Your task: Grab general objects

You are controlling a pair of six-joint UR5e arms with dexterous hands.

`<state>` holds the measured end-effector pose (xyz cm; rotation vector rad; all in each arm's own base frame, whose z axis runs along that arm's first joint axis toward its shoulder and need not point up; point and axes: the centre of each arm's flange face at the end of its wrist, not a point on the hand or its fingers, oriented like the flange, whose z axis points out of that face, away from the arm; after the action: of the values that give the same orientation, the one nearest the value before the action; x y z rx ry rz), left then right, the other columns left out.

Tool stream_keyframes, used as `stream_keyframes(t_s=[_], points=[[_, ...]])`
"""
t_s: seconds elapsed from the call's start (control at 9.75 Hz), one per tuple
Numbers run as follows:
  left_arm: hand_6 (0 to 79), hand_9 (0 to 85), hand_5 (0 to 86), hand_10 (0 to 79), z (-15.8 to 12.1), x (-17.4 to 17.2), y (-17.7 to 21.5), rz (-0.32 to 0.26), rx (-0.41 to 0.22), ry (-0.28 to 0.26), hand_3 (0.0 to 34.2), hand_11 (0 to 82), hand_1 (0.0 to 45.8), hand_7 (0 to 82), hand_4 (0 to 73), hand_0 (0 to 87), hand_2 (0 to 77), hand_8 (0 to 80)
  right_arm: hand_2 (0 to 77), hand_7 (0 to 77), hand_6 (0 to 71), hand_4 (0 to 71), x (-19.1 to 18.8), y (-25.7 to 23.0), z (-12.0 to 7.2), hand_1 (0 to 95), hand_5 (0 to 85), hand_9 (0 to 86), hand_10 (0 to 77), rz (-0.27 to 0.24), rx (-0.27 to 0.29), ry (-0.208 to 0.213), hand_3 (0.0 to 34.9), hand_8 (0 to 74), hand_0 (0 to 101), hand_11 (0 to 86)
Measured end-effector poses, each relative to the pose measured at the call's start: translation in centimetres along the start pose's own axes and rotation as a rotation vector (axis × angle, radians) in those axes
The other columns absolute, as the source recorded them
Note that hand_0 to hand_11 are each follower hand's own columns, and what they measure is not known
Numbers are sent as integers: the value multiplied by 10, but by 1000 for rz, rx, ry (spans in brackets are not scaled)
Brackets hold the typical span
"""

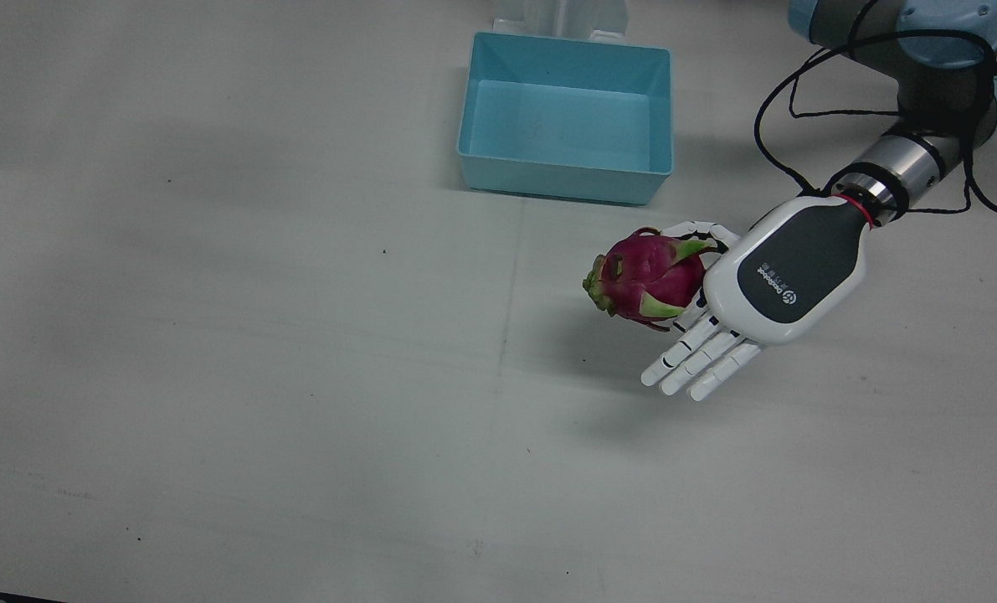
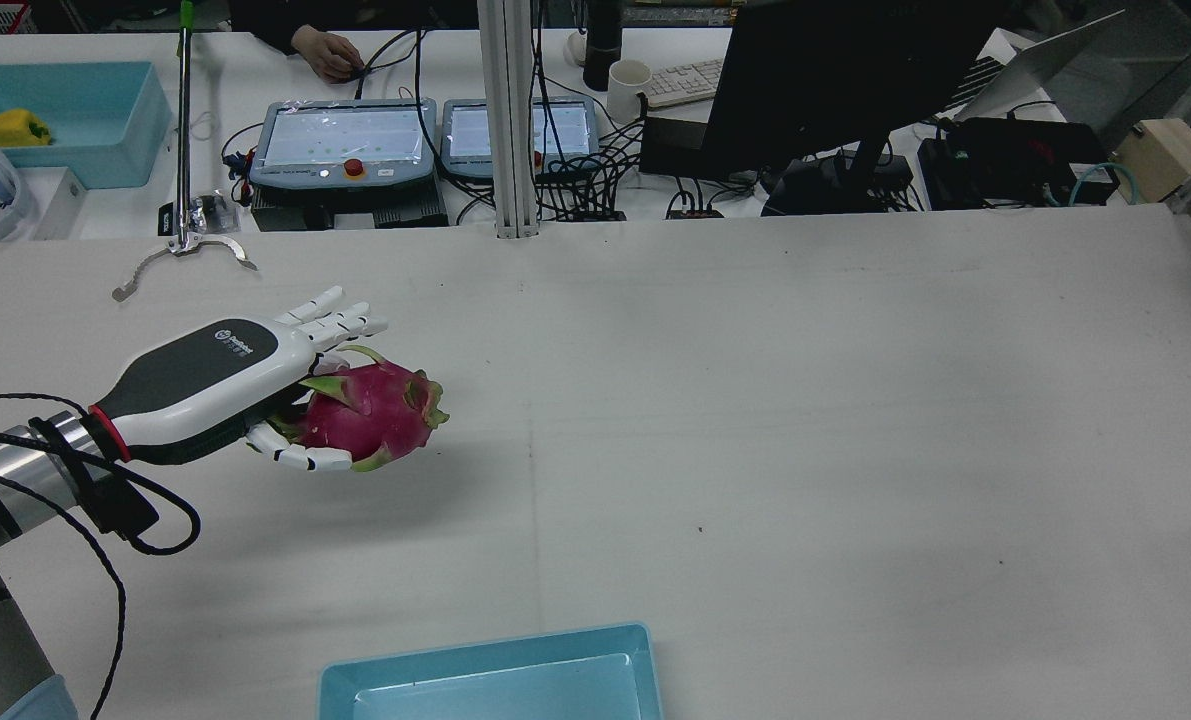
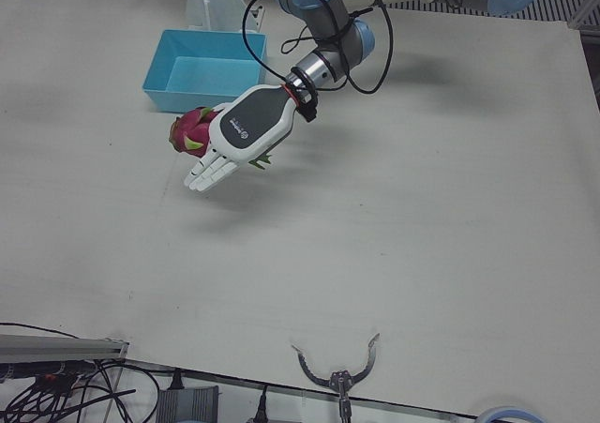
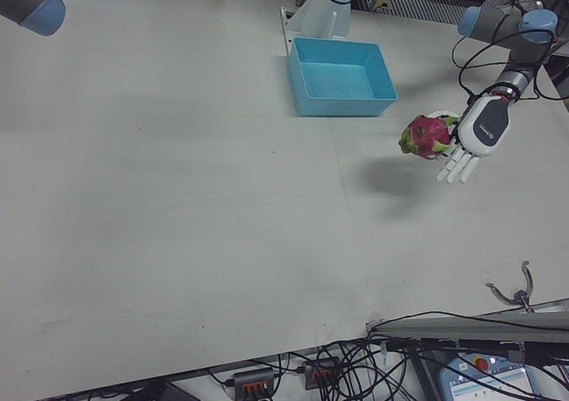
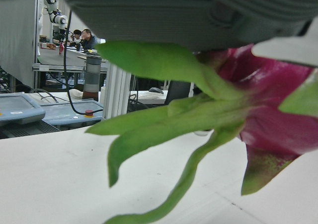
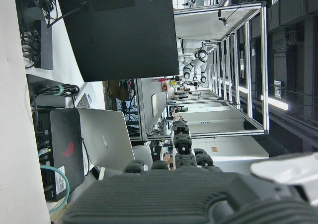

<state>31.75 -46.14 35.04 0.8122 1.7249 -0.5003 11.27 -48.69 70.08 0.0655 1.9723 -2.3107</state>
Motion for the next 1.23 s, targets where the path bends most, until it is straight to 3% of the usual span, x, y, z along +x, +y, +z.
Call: stream_keyframes(t_s=[0.21,0.41,0.51,0.72,1.23], points=[[65,11,469,5,-12,23,1,1,-82,31,0,11,0,142,311,38,338,125,16,0,0,0,0,0,0,82,5,5,0,0,0,0,0,0,1,5],[82,5,458,22,-26,52,10,-5,-142,63,0,65,0,185,338,202,344,136,16,0,0,0,0,0,0,82,5,5,0,0,0,0,0,0,1,5],[98,5,453,76,-33,68,21,-13,-172,81,0,76,0,202,355,304,349,136,16,0,0,0,0,0,0,82,5,5,0,0,0,0,0,0,1,5],[98,38,480,60,-44,92,45,-33,-229,114,0,93,0,202,398,354,349,136,16,0,0,0,0,0,0,82,5,5,0,0,0,0,0,0,1,5],[109,44,556,76,-43,112,106,-87,-320,154,0,93,0,224,491,421,349,147,16,0,0,0,0,0,0,82,0,5,0,0,0,0,0,0,1,5]])
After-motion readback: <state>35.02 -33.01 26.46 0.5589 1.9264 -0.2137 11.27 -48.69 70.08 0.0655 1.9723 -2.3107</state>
